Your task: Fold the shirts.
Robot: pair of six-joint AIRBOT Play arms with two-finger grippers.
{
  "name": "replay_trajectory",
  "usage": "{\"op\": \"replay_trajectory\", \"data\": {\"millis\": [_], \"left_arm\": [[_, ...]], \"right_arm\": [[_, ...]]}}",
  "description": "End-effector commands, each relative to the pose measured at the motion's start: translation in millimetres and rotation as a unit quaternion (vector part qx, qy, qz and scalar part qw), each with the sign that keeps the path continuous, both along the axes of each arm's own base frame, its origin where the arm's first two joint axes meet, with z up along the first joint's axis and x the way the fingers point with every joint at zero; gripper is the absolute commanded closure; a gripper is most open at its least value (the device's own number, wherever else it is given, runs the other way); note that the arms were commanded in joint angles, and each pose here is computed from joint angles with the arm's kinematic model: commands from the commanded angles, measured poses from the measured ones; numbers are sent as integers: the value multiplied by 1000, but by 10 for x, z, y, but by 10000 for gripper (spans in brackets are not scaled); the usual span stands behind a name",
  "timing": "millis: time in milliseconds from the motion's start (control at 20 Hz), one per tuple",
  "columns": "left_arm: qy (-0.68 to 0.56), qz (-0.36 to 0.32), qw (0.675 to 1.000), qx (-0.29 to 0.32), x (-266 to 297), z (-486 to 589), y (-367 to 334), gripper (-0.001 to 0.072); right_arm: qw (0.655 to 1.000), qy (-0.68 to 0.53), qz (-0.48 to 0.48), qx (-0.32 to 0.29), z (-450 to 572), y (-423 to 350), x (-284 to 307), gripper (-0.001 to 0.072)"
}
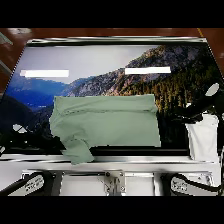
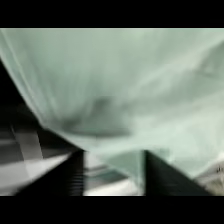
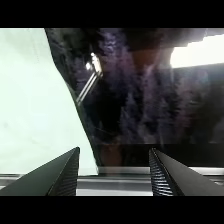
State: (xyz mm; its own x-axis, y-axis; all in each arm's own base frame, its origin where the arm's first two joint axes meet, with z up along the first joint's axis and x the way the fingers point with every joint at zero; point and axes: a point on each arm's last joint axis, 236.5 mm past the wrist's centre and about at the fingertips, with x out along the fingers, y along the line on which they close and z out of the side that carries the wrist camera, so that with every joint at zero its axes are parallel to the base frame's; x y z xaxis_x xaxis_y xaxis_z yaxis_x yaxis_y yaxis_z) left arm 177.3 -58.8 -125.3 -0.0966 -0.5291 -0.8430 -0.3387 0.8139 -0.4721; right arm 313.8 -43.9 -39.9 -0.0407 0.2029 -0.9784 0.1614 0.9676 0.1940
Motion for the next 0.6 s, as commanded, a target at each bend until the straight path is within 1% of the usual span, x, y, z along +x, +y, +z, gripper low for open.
{"op": "replay_trajectory", "data": {"millis": [0,100,150,250,300,350,400,450,500,550], "left_arm": [[-27,47,999,-8,247,1,-154,560],[-26,42,999,-20,235,36,-212,666],[-27,25,999,-27,193,54,-233,666],[-23,5,999,-39,123,91,-277,666],[-24,-4,999,-44,99,115,-292,666],[-30,-13,998,-47,88,145,-302,667],[-35,-18,998,-48,86,178,-308,667],[-41,-20,998,-48,87,214,-311,666],[-48,-22,997,-47,95,249,-313,666],[-55,-22,997,-46,103,289,-314,666]], "right_arm": [[1000,9,-13,3,5,14,-32,156],[1000,26,-6,3,8,16,-116,156],[999,41,8,11,-6,50,-209,156],[993,102,51,40,-127,162,-598,154],[989,127,52,62,-217,263,-769,112],[984,137,49,104,-303,453,-889,103],[979,130,39,150,-354,672,-916,45],[975,118,32,184,-406,842,-919,41],[974,114,26,193,-476,902,-947,41],[976,121,24,182,-567,874,-1018,41]]}}
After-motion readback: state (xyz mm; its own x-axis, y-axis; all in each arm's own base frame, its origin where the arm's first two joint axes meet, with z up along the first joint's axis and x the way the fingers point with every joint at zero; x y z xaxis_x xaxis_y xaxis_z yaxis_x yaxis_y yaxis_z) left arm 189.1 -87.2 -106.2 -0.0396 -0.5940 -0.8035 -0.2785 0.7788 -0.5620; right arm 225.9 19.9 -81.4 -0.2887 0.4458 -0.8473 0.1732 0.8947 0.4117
